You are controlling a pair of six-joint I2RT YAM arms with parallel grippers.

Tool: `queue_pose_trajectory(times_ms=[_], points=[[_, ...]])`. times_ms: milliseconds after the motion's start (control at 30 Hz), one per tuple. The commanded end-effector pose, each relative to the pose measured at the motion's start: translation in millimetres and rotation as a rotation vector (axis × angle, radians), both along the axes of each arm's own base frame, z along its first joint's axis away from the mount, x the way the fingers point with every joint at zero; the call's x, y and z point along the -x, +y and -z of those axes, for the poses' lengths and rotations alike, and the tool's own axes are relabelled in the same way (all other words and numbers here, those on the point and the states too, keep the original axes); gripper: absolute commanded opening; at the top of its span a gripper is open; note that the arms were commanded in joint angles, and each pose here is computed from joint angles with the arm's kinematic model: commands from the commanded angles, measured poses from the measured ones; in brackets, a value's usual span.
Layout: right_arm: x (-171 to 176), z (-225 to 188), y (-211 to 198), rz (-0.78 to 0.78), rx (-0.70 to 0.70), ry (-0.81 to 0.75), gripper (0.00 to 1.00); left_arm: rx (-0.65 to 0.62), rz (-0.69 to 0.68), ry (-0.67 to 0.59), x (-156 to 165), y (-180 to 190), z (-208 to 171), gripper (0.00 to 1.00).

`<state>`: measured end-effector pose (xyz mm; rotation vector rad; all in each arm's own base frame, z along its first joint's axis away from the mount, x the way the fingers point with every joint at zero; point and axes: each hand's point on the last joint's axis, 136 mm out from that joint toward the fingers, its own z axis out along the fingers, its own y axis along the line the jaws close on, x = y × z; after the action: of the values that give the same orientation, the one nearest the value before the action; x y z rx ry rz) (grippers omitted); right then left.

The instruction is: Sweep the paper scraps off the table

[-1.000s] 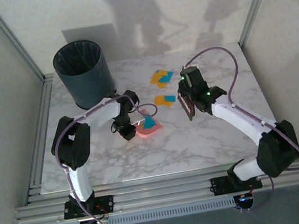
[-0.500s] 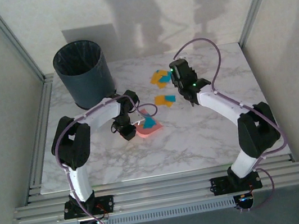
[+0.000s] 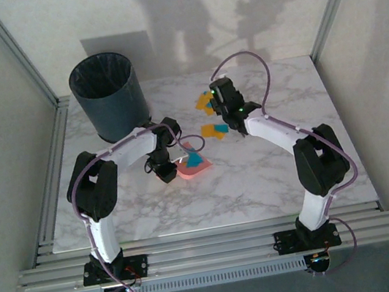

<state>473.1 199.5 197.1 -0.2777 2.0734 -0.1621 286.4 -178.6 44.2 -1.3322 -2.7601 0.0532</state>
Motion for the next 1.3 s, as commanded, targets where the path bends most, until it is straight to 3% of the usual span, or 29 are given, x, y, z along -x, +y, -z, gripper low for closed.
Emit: queue_pose_trajectory(times_ms=[0,600,1267], points=[[-3,-8,25,-0.084,-0.014,-0.027,0.00,-0.024,-0.015,0.013,-2,4,-1,0.00],[35,16,91,-0.301,0.020,0.070,0.00,-0.029,-0.019,0.037,-3,2,2,0.00],[97,2,108,-0.429,-0.017,0.125,0.00,-0.051,-0.075,0.021,-13,3,2,0.00]])
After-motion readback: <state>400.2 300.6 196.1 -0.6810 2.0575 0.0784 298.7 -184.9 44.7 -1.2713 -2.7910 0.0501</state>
